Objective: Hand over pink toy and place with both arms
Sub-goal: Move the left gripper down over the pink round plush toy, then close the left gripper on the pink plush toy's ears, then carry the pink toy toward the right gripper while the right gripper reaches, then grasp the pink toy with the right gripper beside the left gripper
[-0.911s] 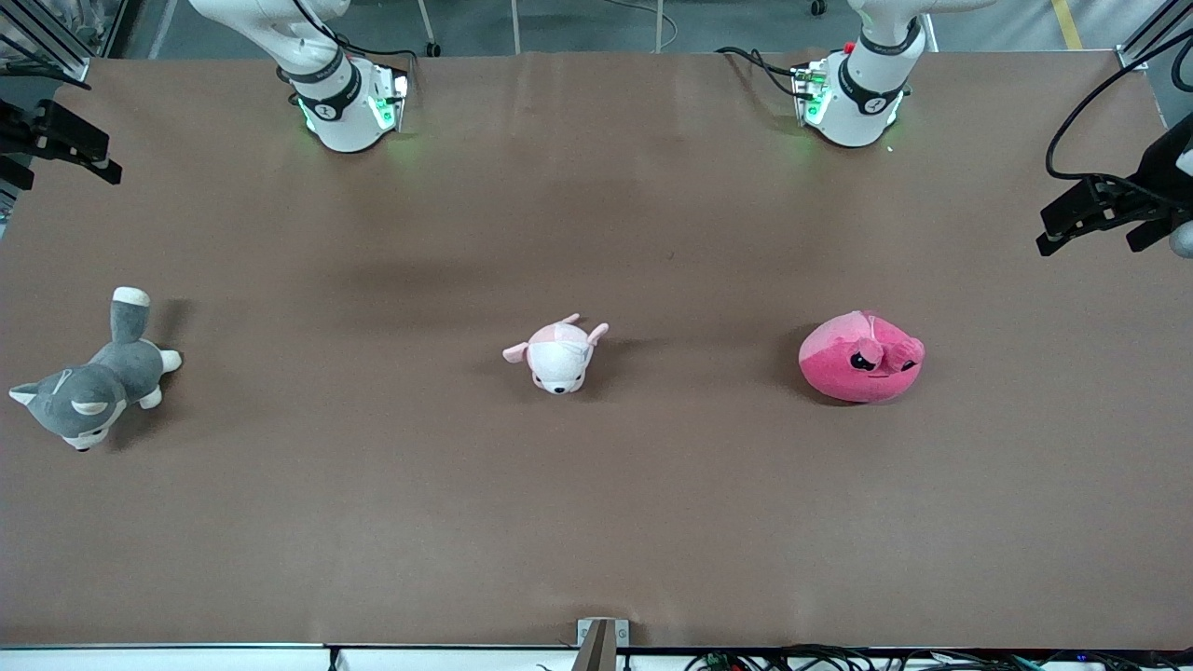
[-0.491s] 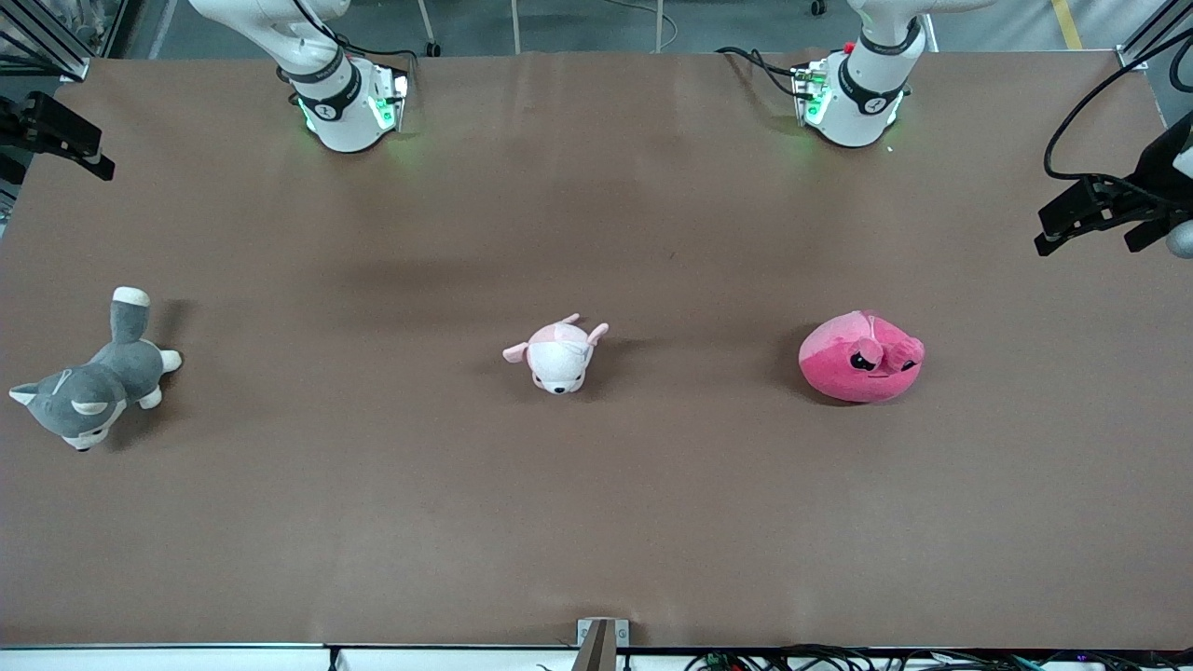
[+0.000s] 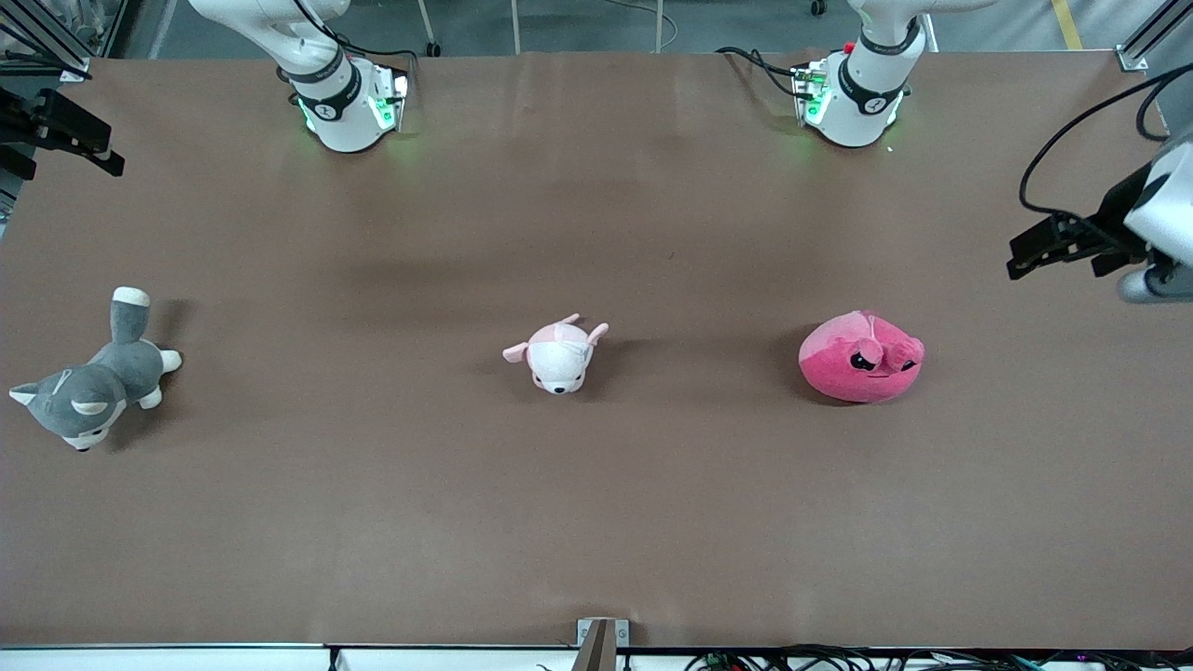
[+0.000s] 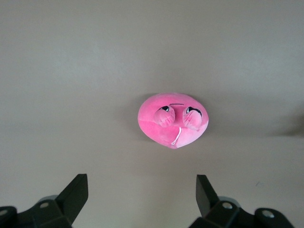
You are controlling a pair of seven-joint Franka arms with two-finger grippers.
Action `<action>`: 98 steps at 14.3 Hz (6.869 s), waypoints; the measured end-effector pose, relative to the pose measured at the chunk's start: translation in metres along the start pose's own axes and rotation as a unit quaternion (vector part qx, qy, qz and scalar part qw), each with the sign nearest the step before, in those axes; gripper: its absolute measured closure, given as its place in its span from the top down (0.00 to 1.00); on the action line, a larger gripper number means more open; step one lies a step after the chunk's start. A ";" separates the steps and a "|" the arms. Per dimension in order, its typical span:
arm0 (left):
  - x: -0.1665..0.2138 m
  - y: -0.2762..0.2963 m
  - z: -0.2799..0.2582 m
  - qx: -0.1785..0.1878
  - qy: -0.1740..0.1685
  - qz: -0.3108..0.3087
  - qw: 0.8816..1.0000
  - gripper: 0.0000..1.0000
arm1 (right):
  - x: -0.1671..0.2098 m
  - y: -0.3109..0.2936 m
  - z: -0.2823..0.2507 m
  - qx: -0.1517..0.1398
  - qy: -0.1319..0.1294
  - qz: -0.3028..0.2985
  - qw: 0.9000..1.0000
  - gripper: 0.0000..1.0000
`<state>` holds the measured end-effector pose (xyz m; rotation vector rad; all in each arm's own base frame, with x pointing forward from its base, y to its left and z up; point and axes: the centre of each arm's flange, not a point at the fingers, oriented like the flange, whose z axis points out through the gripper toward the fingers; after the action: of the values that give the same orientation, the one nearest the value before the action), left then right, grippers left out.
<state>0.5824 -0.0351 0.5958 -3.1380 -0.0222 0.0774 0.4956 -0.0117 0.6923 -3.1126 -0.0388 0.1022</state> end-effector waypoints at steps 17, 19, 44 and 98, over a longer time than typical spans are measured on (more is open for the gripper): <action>0.052 0.010 0.236 -0.004 -0.094 -0.003 0.996 1.00 | -0.003 0.010 0.002 0.002 -0.011 -0.008 1.000 1.00; 0.055 0.011 0.248 -0.004 -0.099 -0.004 0.995 1.00 | -0.003 0.010 0.002 0.002 -0.011 -0.008 1.000 1.00; 0.054 0.039 0.230 -0.056 -0.126 -0.001 0.990 0.11 | -0.003 0.010 0.002 0.002 -0.012 -0.008 1.000 1.00; -0.087 0.559 0.113 -0.386 0.005 -0.140 0.912 0.11 | 0.074 -0.258 0.161 0.053 -0.067 0.480 0.873 0.43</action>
<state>0.4983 -0.5945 0.4857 -3.8662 -0.6609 0.0611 0.5524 0.2518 0.5336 -2.6694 1.4302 0.3132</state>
